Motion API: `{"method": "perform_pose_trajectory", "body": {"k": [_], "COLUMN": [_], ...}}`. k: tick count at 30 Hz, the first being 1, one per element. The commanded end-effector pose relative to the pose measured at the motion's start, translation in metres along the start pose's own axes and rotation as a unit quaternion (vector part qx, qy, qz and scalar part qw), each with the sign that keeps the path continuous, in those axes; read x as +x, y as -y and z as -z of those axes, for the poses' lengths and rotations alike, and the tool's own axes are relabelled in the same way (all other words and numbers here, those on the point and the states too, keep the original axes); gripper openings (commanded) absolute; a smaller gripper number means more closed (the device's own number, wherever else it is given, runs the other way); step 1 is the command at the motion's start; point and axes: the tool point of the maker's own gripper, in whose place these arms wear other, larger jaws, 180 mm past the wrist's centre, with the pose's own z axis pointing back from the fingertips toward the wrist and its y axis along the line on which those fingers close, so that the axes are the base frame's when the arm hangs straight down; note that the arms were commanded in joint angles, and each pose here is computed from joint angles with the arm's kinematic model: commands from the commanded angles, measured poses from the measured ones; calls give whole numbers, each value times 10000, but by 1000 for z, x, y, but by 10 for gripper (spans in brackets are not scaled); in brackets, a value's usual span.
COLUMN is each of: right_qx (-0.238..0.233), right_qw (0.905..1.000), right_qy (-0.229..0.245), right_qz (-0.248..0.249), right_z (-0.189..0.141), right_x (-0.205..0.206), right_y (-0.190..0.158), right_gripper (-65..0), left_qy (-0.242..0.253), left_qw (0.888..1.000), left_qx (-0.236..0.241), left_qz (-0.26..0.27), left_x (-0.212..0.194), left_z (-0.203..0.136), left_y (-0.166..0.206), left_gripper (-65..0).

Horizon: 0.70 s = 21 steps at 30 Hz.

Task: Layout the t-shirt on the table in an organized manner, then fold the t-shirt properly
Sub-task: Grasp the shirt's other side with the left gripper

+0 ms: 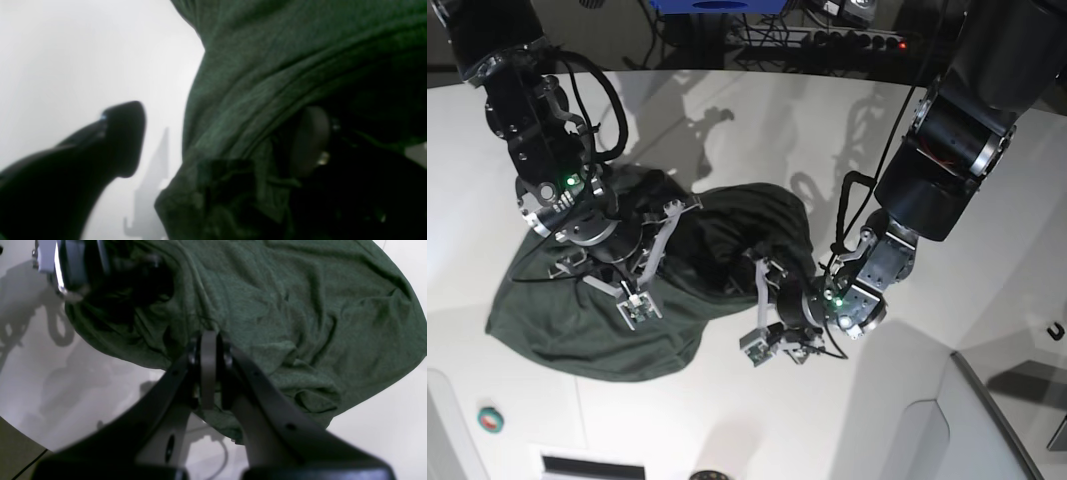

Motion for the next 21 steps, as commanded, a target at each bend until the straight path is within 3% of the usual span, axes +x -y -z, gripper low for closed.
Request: {"method": "perform_pose_trajectory", "body": {"k": [1, 5, 10, 14, 21], "right_qx": [-43, -46, -56, -80, -206], "right_qw": [9995, 9995, 9993, 9990, 9940], "right_qy": [291, 321, 356, 426, 1044], "right_qz": [-59, -61, -69, -87, -253], "right_z": [-4, -4, -4, -5, -9], "right_x": [18, 20, 23, 29, 77], "right_y": [5, 5, 6, 8, 20], "right_gripper": [-642, -642, -642, -642, -644], "left_qy": [354, 316, 136, 92, 88], "left_qw": [9993, 9995, 9997, 9997, 9985], "left_qx": [61, 47, 49, 85, 423], "left_qz": [38, -89, -219, -196, 335], "left_x": [26, 21, 7, 6, 25], "left_z": [-3, 2, 5, 3, -29], "left_y": [-9, -10, -13, -17, -44], "left_gripper": [-148, -324, -449, -650, -650]}}
